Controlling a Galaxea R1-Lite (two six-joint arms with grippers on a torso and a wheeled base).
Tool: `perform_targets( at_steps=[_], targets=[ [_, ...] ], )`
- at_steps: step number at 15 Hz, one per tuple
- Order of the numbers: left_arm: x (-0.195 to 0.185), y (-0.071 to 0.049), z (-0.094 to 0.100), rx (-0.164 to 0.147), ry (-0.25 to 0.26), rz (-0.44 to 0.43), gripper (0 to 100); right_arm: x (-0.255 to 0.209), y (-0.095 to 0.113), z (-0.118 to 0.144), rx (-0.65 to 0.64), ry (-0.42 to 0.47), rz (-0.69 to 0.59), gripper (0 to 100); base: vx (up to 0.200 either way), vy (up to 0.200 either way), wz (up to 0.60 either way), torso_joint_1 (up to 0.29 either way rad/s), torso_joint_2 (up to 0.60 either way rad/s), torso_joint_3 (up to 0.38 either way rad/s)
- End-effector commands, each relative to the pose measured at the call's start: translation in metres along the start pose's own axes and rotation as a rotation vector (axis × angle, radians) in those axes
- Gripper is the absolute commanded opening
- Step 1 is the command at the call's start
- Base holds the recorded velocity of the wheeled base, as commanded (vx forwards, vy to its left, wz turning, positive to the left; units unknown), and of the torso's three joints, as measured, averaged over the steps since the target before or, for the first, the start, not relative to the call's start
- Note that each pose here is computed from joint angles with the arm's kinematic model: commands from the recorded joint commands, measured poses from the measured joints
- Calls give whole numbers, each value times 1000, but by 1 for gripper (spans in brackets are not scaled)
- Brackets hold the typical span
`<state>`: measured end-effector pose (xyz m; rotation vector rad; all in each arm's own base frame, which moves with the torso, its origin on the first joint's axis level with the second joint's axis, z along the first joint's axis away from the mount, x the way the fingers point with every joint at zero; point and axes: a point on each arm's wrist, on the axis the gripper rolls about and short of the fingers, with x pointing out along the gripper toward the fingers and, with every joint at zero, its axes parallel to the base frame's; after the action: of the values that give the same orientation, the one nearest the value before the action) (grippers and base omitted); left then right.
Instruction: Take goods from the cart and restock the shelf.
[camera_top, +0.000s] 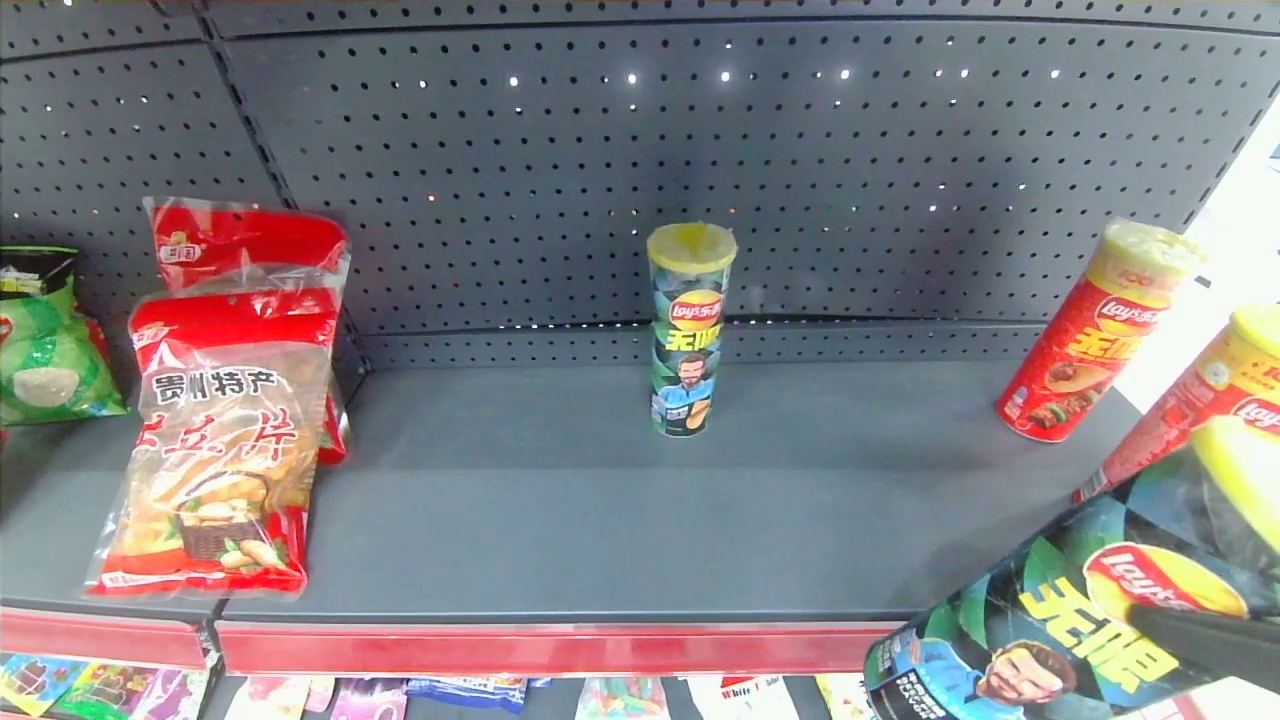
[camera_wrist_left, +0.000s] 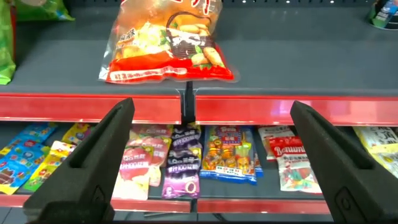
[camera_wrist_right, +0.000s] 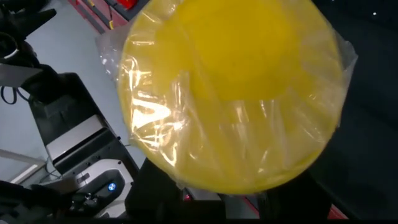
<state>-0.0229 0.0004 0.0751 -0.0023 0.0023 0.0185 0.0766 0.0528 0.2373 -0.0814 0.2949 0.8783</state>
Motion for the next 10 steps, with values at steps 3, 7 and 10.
perform_targets(
  at_steps=[3, 7, 10],
  targets=[
    [0, 0, 0, 1, 1, -5, 100, -2, 0, -1, 2, -4, -8, 0, 0, 0, 0, 0, 0, 0],
    [0, 0, 0, -2, 1, -8, 100, -1, 0, -1, 5, -1, -8, 0, 0, 0, 0, 0, 0, 0],
    [0, 0, 0, -1, 1, -8, 100, 0, 0, -2, 6, 4, -7, 0, 0, 0, 0, 0, 0, 0]
  ],
)
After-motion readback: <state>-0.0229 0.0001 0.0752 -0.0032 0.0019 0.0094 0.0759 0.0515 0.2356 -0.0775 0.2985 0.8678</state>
